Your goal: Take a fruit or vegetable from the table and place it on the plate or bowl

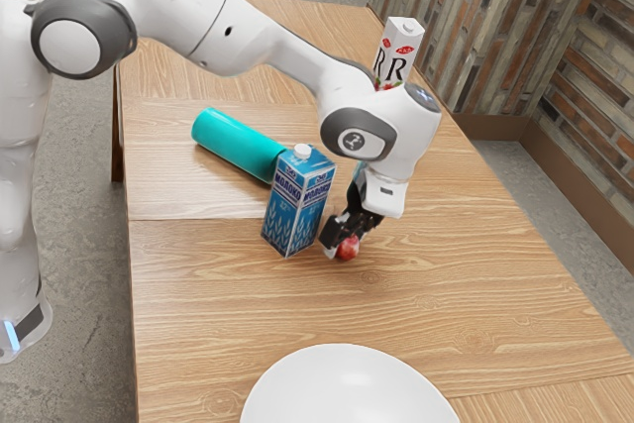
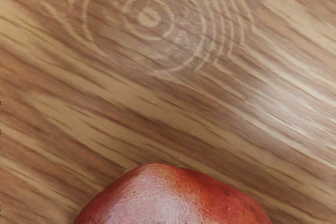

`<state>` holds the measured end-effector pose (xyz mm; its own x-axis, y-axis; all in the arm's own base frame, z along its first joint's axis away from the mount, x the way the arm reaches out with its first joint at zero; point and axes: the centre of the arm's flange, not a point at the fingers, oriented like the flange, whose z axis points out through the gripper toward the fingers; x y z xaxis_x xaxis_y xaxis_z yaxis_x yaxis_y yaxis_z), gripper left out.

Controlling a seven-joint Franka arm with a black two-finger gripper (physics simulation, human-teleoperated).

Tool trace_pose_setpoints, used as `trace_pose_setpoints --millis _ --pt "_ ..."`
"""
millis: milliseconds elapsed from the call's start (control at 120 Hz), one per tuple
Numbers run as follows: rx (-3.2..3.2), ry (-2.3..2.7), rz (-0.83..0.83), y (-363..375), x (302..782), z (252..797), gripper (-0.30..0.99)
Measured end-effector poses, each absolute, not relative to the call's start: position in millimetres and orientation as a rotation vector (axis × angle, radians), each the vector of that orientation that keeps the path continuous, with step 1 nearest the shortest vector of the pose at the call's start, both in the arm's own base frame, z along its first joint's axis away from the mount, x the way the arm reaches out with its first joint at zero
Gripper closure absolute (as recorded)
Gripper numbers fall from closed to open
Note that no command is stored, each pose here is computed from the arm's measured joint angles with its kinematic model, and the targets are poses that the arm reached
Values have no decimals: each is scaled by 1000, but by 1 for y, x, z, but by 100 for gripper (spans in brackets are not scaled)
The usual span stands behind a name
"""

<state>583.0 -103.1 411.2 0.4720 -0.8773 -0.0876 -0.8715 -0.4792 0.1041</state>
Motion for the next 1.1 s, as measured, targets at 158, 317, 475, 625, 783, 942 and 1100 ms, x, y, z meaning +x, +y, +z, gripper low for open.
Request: trace_pose_setpoints --millis 158,317,475,625,783,942,1100 --pt "2666 -1574 -190 -102 584 411 32" --pt "2703 -1593 -74 -106 593 463 32" --pt "2613 -1747 12 -174 579 506 33" --pt "2441 -1977 121 -281 515 559 34" --pt "2226 -2143 140 -375 429 582 33" --pt "1903 -2294 114 -479 368 569 34" --pt "1901 -2230 133 -498 459 543 34"
